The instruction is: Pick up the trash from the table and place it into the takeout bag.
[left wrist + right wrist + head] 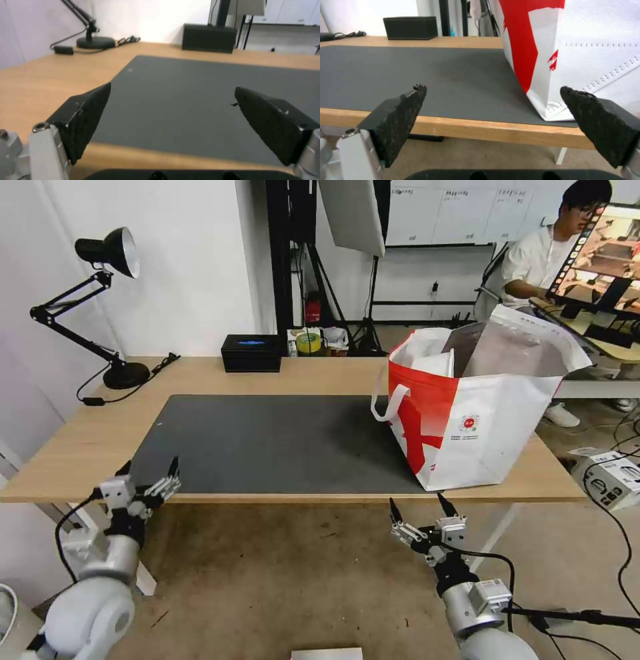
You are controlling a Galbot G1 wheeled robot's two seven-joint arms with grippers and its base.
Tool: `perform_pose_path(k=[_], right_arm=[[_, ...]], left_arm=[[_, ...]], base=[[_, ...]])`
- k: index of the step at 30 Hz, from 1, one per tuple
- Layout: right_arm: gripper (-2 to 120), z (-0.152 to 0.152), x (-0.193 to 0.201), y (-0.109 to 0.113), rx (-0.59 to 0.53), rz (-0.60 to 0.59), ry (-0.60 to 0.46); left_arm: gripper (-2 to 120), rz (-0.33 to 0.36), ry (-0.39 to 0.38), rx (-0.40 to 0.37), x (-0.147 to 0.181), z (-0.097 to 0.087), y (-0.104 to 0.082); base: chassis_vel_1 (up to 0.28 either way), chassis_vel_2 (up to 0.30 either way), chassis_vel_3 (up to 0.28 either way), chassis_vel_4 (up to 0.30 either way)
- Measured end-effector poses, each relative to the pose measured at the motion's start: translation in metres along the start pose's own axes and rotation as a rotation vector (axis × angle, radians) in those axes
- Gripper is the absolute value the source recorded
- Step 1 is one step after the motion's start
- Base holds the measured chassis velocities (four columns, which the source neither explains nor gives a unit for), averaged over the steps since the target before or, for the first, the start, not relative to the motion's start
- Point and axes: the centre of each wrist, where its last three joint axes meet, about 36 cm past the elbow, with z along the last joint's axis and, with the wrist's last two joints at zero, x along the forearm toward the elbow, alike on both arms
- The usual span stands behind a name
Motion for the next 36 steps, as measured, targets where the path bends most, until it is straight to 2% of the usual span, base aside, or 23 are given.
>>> perform_pose_path(k=[4, 9, 36], right_arm=[[100, 0.0, 0.0, 0.0, 0.0, 0.0, 0.0], [100, 0.0, 0.0, 0.0, 0.0, 0.0, 0.0], [100, 0.0, 0.0, 0.0, 0.0, 0.0, 0.0]], left_arm=[[100, -0.01, 0.019, 0.003, 0.019, 0.015, -0.002], [100, -0.011, 0.027, 0.008, 0.031, 0.022, -0.003], [100, -0.004, 0.021, 0.016, 0.031, 0.021, -0.002]], base=[[0.0, 0.0, 0.0, 0.0], [0.0, 0.0, 0.0, 0.0], [0.0, 0.0, 0.0, 0.0]])
